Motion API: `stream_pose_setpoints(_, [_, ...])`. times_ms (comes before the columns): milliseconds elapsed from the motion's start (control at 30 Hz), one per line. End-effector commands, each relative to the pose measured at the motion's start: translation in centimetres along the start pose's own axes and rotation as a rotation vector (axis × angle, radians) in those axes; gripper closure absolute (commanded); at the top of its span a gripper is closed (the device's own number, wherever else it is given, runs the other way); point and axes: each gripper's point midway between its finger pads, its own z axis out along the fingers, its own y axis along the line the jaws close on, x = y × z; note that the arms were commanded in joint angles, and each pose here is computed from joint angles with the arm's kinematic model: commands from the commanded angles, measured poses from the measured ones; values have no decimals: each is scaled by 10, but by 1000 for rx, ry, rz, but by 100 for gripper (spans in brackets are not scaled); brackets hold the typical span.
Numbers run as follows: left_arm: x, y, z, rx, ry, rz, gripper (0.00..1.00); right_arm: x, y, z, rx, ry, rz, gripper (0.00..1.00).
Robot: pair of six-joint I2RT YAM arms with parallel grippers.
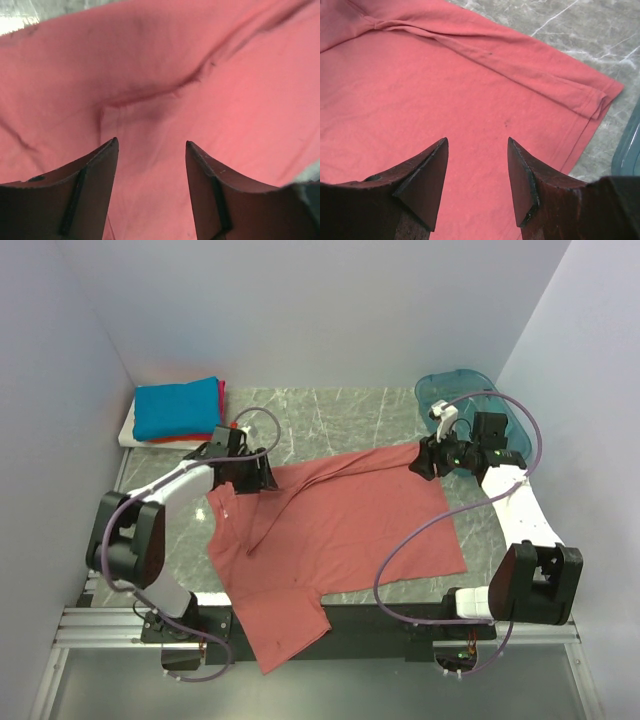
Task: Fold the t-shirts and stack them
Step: Fold the tshirt
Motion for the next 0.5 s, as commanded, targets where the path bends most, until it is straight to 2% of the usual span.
stream_pose_setpoints(0, [-18, 0, 9, -61, -36, 48, 39, 2, 2, -1, -27, -9, 29, 42])
stream_pose_setpoints(167, [-33, 21, 16, -210, -75, 76, 40, 5, 3, -1, -41, -10, 39, 42])
stream_pose_setpoints(400, [-14, 17, 36, -153, 53, 82, 56, 6, 2, -3, -49, -16, 47, 42])
stream_pose_setpoints(467, [-9, 18, 40, -154, 74, 82, 56, 6, 1, -4, -48, -21, 52, 42])
